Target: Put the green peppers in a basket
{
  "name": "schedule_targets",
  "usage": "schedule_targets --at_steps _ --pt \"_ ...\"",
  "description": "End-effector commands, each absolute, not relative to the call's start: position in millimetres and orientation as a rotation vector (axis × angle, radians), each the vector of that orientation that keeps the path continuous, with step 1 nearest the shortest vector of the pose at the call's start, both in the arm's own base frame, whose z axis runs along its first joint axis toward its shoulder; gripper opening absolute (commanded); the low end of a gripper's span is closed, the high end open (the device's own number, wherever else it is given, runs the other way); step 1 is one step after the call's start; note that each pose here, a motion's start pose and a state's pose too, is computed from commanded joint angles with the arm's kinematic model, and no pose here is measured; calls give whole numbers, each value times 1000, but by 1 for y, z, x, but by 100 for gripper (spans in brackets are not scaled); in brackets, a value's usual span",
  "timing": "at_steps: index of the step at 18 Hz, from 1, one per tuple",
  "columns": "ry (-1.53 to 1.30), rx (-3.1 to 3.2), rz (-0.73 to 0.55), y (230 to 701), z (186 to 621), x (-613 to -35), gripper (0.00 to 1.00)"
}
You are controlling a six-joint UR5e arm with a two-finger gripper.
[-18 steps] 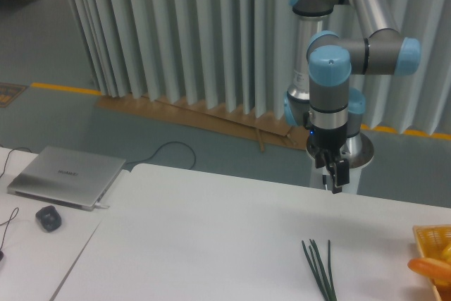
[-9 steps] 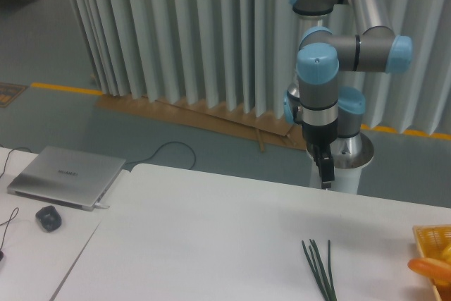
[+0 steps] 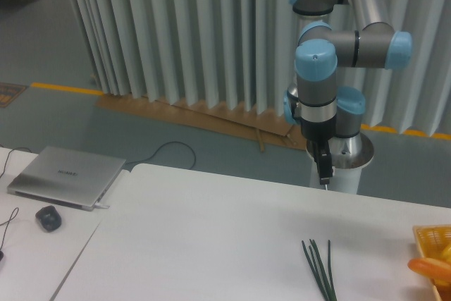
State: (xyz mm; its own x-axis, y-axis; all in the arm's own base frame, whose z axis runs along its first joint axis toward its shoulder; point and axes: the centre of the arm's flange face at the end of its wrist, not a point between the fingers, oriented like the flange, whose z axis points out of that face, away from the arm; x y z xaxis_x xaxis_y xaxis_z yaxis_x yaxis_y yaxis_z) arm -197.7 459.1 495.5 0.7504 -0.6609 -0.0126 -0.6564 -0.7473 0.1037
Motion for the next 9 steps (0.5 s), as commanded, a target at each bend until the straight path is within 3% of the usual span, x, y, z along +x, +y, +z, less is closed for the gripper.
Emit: schedule_targets --at_steps 9 --pt "-1148 2895 9 469 487 -196 100"
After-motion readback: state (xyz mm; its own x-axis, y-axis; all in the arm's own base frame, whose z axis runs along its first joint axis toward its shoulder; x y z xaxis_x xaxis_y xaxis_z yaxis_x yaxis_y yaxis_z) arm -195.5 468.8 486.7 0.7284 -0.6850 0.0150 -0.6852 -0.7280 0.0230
